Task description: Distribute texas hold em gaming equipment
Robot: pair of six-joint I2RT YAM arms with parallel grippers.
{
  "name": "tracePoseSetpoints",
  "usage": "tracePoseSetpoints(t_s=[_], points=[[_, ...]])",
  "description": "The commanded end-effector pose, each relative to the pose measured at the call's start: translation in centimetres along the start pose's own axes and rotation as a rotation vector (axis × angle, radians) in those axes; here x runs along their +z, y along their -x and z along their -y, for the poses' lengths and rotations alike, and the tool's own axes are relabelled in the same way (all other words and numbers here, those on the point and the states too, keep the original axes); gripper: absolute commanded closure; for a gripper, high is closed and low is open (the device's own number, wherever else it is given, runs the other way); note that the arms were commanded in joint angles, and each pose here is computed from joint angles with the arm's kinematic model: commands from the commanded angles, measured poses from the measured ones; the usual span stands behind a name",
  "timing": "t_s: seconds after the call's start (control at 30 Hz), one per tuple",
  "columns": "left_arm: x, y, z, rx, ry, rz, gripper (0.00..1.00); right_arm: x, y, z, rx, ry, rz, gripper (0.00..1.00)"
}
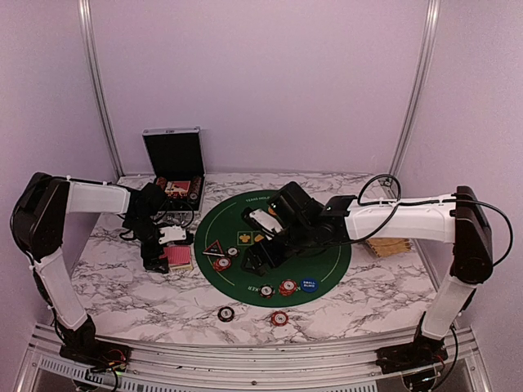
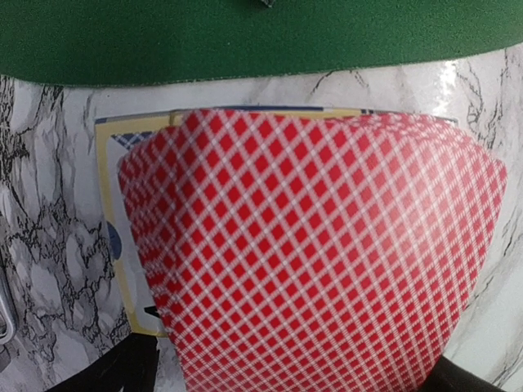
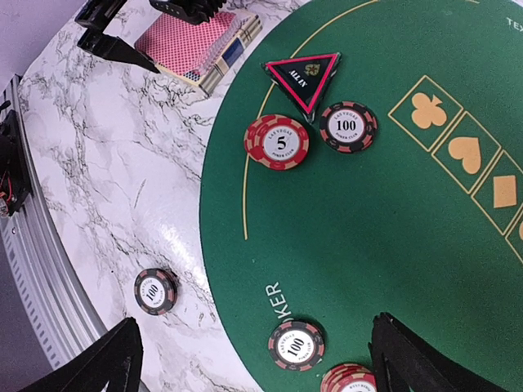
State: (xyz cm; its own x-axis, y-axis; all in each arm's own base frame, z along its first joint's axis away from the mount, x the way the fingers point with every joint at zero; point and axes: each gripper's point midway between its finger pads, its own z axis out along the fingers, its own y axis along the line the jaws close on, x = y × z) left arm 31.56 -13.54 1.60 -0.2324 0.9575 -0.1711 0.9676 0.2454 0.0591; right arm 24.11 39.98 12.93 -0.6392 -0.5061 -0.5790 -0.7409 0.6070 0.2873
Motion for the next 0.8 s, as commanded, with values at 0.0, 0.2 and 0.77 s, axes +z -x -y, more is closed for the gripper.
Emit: tracePoseSetpoints(t_s=[0.0,0.2,0.77], points=[[1.5,-0.6,0.4,0.014,-0.021,-0.044,0.05,-0.5,0.6,-0.2,0.012,0.017,0.022,0.05],[1.8,-1.0,0.6,0.021,-0.026,-0.058,0.14,-0.5,0.6,-0.2,0.012,0.015,0.020,0.06],[1.6,-1.3,1.4,0.019,-0.038,-0.064,0.62,-0.3,0.6,-0.2,0.018,0.019,0.022,0.08]])
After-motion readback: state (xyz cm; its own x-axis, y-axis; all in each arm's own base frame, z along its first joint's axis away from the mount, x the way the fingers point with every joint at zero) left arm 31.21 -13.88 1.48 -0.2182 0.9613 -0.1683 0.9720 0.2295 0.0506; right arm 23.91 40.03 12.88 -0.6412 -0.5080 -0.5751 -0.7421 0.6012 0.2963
